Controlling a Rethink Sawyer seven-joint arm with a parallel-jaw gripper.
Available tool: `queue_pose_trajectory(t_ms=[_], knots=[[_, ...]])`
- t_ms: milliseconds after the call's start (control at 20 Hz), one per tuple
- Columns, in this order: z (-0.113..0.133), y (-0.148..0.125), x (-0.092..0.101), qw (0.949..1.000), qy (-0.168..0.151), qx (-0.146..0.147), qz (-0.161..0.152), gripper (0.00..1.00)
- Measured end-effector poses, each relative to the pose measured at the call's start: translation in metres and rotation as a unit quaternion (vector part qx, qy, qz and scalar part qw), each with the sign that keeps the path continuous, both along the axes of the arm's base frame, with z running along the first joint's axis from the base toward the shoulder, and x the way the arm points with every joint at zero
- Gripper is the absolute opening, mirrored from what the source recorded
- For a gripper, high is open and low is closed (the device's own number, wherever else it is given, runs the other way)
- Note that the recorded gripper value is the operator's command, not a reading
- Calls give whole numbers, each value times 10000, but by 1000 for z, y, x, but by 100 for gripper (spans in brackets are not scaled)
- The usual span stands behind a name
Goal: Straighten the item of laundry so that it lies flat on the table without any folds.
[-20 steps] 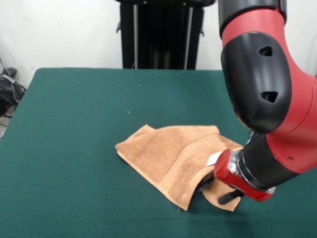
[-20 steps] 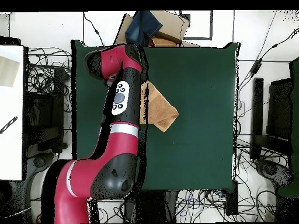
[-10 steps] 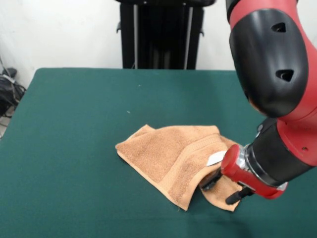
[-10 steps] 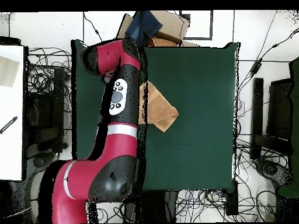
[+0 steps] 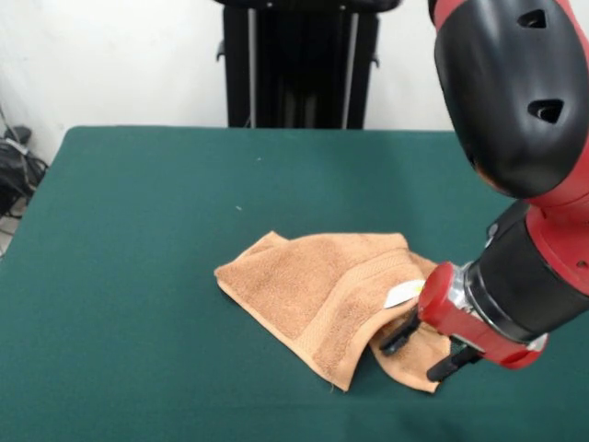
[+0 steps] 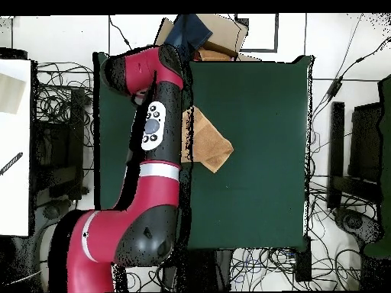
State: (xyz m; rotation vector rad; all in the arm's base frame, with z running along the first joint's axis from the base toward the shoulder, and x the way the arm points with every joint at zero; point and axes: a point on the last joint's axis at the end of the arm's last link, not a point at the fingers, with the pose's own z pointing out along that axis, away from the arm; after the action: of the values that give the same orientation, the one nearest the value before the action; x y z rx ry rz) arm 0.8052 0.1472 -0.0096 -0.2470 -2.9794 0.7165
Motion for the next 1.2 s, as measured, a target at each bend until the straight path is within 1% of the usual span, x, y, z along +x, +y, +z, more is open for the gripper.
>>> queue_pose_trajectory(t_ms=[300,550,750,900,1000,1200], knots=[[-5,-10,14,9999,-119,54,112,100],[-19,-27,22,9993,-61,108,339,100],[-41,-39,19,9981,118,154,577,100],[-51,-40,14,9974,227,165,657,100],[-50,-39,15,9970,235,175,719,100],[-46,-35,14,9969,297,177,704,100]])
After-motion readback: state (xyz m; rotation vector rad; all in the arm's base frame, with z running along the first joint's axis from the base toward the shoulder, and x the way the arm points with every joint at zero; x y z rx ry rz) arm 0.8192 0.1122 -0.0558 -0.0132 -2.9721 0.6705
